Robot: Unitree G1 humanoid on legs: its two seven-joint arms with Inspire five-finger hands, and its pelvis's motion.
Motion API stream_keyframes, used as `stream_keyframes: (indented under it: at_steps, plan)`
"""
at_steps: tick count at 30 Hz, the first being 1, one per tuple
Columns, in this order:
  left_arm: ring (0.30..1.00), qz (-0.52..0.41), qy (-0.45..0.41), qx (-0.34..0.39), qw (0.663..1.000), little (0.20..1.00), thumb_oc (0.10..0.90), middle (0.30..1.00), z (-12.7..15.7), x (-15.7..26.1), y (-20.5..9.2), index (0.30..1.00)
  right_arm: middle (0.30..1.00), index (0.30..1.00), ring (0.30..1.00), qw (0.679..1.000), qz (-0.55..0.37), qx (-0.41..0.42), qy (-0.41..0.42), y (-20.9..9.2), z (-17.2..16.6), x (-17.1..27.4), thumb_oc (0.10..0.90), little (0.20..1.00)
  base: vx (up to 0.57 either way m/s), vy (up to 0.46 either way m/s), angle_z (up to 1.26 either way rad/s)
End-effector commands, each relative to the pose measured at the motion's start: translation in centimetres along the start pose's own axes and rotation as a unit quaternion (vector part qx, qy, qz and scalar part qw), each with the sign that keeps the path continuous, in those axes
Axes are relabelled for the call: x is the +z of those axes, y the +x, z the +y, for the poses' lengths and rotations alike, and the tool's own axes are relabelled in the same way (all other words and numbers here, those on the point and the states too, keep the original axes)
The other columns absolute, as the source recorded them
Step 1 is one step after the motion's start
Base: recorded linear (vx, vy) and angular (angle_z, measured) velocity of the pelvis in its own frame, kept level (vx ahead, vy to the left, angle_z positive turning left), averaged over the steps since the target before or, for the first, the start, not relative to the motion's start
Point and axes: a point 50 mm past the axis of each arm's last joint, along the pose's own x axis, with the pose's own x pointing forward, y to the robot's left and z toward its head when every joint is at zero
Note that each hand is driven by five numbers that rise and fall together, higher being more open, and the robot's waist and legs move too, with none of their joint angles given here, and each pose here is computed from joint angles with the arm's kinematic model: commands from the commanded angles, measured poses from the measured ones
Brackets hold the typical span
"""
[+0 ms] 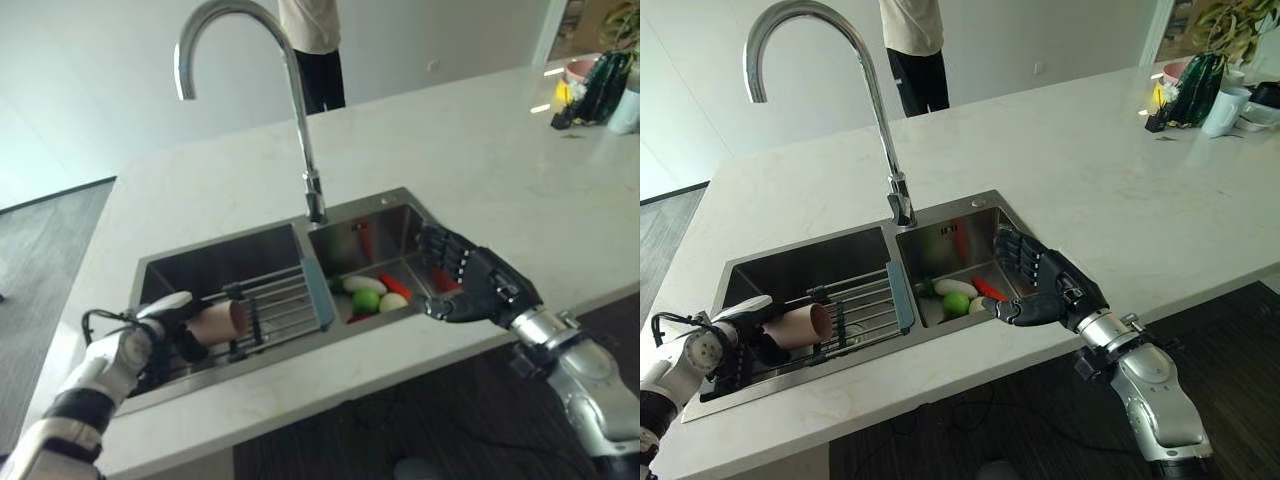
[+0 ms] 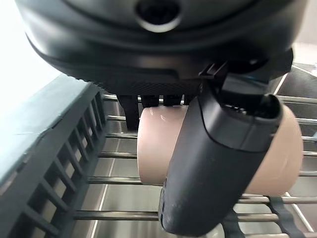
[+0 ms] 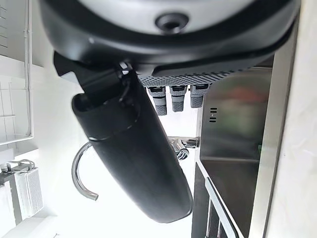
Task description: Place the dishes in the dishwasher.
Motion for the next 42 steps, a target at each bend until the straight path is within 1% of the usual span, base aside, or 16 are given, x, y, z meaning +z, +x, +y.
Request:
stream_keyframes:
  at_steps: [1, 5, 9, 14, 21, 22, 24, 25, 26, 27, 28, 31, 35, 37, 38, 42]
  plan:
    - [0.3, 0.025, 0.024, 0.028, 0.999, 0.3, 0.4, 0.3, 2.8, 0.2, 0.0, 0.3, 0.9, 0.9, 0.9, 0.989, -0.14, 0.011, -0.035, 1.1, -0.2, 5.6, 0.8, 0.9, -0.01, 0.0, -0.06]
    - [0.3, 0.01, -0.01, 0.069, 0.997, 0.3, 0.4, 0.3, 3.2, 0.1, -0.1, 0.3, 0.9, 0.9, 0.9, 0.989, -0.141, 0.01, -0.034, 0.9, -0.2, 5.6, 0.8, 0.9, 0.0, 0.0, -0.01]
    - [0.3, -0.05, -0.059, 0.142, 0.987, 0.3, 0.4, 0.3, 4.6, 1.5, -0.6, 0.3, 0.9, 0.9, 0.9, 0.99, -0.139, 0.005, -0.033, 0.7, -0.3, 5.3, 0.8, 0.9, 0.0, 0.0, 0.0]
    - [0.3, -0.131, -0.056, 0.234, 0.962, 0.3, 0.4, 0.3, 6.6, 3.6, -2.2, 0.3, 0.9, 0.9, 0.9, 0.989, -0.142, -0.008, -0.032, 0.4, -0.6, 5.2, 0.8, 0.9, 0.0, 0.0, 0.0]
    - [0.3, -0.213, -0.104, 0.367, 0.9, 0.3, 0.4, 0.3, 9.4, 4.5, -6.2, 0.3, 0.9, 0.9, 0.9, 0.989, -0.142, -0.032, -0.032, 0.0, -0.8, 4.9, 0.8, 0.9, 0.0, -0.018, 0.06]
    - [0.3, -0.227, -0.12, 0.396, 0.882, 0.3, 0.4, 0.3, 10.0, 4.4, -7.2, 0.3, 0.9, 0.9, 0.9, 0.988, -0.145, -0.036, -0.032, -0.1, -0.7, 5.0, 0.8, 0.9, 0.0, -0.024, 0.06]
    - [0.3, -0.238, -0.131, 0.428, 0.862, 0.3, 0.4, 0.3, 10.4, 4.2, -8.2, 0.3, 0.9, 0.9, 0.9, 0.988, -0.149, -0.041, -0.031, -0.2, -0.7, 5.1, 0.8, 0.9, 0.0, -0.033, 0.09]
    - [0.3, -0.257, -0.136, 0.468, 0.835, 0.3, 0.4, 0.3, 10.9, 4.2, -9.5, 0.3, 0.9, 0.9, 0.9, 0.986, -0.154, -0.048, -0.03, -0.3, -0.7, 5.2, 0.8, 0.9, 0.0, -0.036, 0.19]
    - [0.3, -0.259, -0.136, 0.473, 0.831, 0.3, 0.4, 0.3, 10.9, 4.2, -9.7, 0.3, 0.9, 0.9, 0.9, 0.986, -0.155, -0.048, -0.03, -0.3, -0.6, 5.2, 0.8, 0.9, 0.0, -0.043, 0.24]
    - [0.3, -0.267, -0.138, 0.495, 0.815, 0.3, 0.4, 0.3, 11.1, 4.2, -10.5, 0.3, 0.9, 0.9, 0.9, 0.986, -0.158, -0.052, -0.029, -0.4, -0.6, 5.3, 0.8, 0.9, 0.0, -0.059, 0.22]
    - [0.3, -0.285, -0.149, 0.523, 0.789, 0.3, 0.4, 0.3, 11.1, 4.1, -11.8, 0.3, 0.9, 0.9, 0.9, 0.985, -0.162, -0.058, -0.029, -0.7, -0.6, 5.3, 0.8, 0.9, 0.01, -0.076, 0.14]
    - [0.3, -0.316, -0.173, 0.547, 0.756, 0.3, 0.4, 0.3, 10.1, 4.7, -13.3, 0.3, 0.9, 0.9, 0.9, 0.979, -0.186, -0.083, -0.022, -1.1, -0.5, 5.7, 0.8, 0.9, 0.0, -0.109, 0.22]
    - [0.3, -0.325, -0.169, 0.566, 0.739, 0.3, 0.4, 0.3, 7.6, 5.1, -14.9, 0.3, 0.9, 0.9, 0.9, 0.969, -0.218, -0.114, -0.014, -1.8, -0.1, 6.0, 0.8, 0.9, 0.0, -0.126, 0.26]
    - [0.3, -0.315, -0.186, 0.564, 0.74, 0.3, 0.4, 0.3, 6.6, 4.6, -15.1, 0.3, 0.9, 0.9, 0.9, 0.965, -0.232, -0.125, -0.016, -2.2, -0.1, 6.2, 0.8, 0.9, -0.02, -0.119, 0.24]
    - [0.3, -0.314, -0.197, 0.56, 0.741, 0.3, 0.4, 0.3, 6.2, 4.5, -15.1, 0.3, 0.9, 0.9, 0.9, 0.962, -0.239, -0.132, -0.02, -2.4, -0.2, 6.3, 0.8, 0.9, -0.02, -0.118, 0.14]
    - [0.3, -0.33, -0.276, 0.546, 0.719, 0.3, 0.4, 0.3, 4.4, 4.8, -15.5, 0.3, 0.9, 0.9, 0.9, 0.951, -0.261, -0.163, -0.029, -3.1, -0.3, 6.7, 0.8, 0.9, -0.01, -0.145, 0.16]
